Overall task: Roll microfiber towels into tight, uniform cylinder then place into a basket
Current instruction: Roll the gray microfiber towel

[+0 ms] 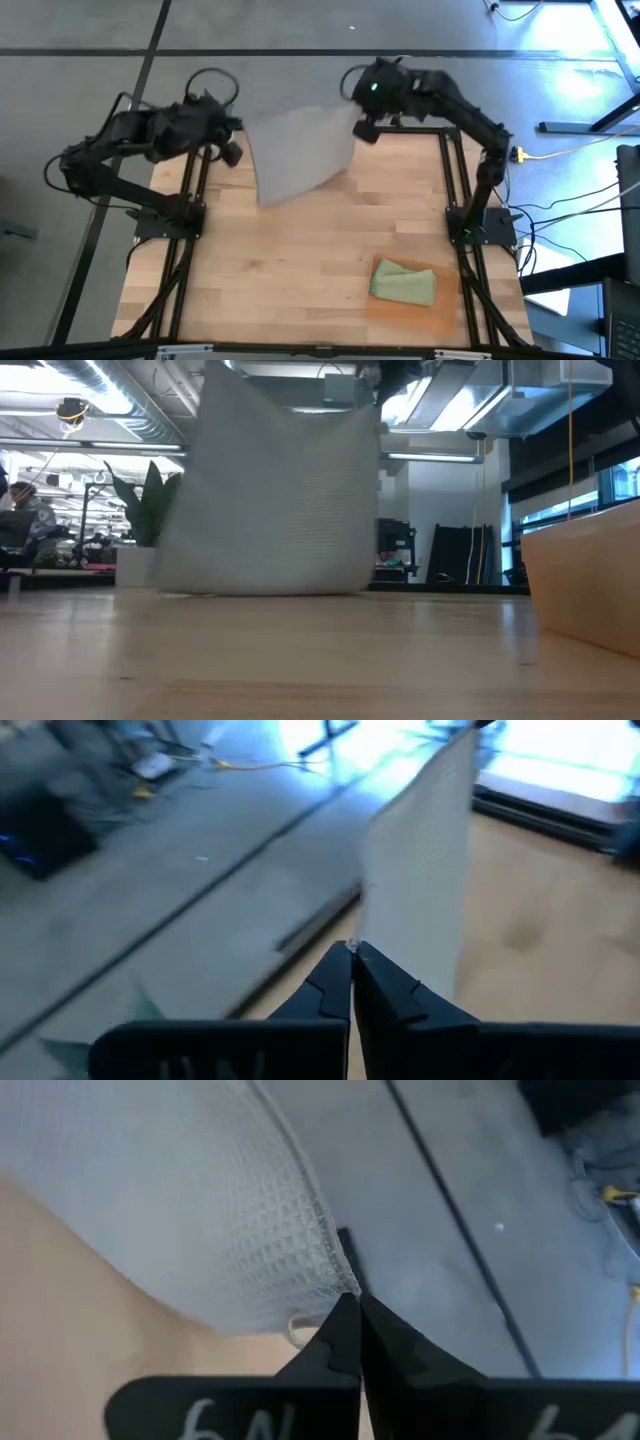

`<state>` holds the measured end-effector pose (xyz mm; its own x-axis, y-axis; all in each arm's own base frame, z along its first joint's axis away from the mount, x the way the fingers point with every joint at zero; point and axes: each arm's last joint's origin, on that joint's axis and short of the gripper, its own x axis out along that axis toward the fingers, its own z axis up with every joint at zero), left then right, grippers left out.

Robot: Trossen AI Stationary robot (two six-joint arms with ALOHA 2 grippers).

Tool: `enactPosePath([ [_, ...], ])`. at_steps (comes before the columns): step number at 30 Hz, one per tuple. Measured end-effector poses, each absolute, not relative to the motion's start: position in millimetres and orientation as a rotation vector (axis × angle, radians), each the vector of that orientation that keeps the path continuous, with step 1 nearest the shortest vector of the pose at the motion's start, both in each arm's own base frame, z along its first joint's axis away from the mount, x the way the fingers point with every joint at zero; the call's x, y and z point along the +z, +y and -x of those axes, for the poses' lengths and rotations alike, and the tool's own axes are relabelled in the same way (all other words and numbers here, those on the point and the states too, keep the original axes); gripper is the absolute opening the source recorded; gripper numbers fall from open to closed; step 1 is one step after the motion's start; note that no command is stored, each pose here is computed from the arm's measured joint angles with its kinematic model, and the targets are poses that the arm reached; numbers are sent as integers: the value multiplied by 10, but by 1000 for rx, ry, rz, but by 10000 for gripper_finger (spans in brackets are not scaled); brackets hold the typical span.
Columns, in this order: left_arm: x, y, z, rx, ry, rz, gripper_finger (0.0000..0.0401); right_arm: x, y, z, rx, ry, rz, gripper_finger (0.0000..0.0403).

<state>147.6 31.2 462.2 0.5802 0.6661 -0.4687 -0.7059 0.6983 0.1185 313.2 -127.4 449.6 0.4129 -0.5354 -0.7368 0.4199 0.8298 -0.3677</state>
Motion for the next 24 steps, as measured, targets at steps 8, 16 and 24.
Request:
enactPosePath([
  [8,4714,788,-1863,968,589,-59,0,4600,-1652,-2877,-548,942,135,0],
  [16,4666,987,-2109,950,613,-145,0,4619,-1715,-2849,-496,944,216,0],
  [24,4907,1037,-1992,1032,475,-266,0,4850,-1772,-2717,-592,800,281,0],
])
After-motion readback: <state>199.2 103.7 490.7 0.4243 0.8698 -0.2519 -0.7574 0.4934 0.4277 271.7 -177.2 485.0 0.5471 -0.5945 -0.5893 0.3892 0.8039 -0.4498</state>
